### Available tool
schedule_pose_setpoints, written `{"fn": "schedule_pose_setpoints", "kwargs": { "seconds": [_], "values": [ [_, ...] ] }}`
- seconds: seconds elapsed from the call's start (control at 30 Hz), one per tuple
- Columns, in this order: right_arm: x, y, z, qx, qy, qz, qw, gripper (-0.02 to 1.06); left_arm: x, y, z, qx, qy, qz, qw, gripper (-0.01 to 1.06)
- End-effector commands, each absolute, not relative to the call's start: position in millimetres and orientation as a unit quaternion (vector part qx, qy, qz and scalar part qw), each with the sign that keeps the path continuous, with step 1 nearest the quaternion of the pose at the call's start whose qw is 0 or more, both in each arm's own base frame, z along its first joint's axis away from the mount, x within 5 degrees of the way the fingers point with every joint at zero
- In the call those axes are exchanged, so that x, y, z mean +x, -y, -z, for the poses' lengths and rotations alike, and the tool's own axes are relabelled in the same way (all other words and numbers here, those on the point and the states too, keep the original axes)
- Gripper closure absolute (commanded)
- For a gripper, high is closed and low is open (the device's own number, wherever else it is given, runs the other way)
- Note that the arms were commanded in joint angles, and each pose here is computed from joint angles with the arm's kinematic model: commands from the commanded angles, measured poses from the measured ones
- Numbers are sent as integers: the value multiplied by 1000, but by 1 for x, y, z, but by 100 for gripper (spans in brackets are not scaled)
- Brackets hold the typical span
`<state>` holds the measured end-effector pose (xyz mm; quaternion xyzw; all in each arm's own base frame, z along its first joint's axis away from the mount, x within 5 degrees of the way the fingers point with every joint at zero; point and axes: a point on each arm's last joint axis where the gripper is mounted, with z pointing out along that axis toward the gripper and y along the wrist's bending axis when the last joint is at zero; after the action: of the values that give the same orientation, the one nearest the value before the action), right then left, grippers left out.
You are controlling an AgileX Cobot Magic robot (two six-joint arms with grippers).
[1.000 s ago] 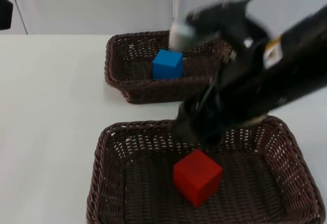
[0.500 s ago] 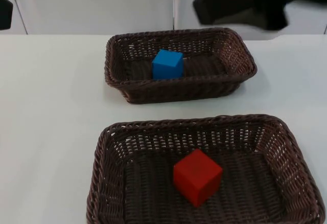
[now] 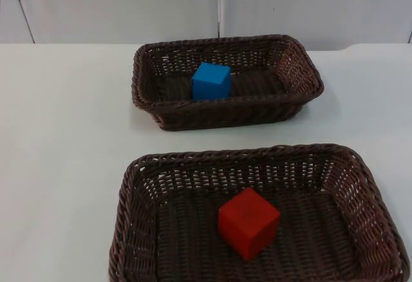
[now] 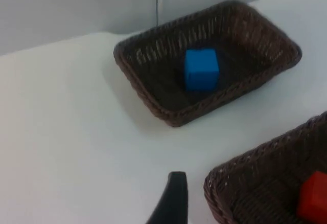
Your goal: Pick up one cube with the left hand and place it into the upper basket. Pick up one cube with the right hand and place it into the lower basket.
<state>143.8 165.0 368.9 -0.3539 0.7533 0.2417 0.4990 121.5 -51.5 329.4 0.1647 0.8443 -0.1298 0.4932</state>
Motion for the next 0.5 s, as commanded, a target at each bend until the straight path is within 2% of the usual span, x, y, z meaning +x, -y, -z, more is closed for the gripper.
{"fn": "schedule_pose_setpoints", "kwargs": {
  "seconds": [0.0,0.27,0.47],
  "values": [
    [139,-161,-372,-363,-749,-237,501,34,114,49,-332,159,-837,136,506,28],
    [123,-142,-379,-367,-739,-233,515,34,81,39,-339,193,-818,121,528,28],
    [108,-125,-366,-362,-730,-238,529,34,57,32,-342,199,-806,124,543,28]
  ]
}}
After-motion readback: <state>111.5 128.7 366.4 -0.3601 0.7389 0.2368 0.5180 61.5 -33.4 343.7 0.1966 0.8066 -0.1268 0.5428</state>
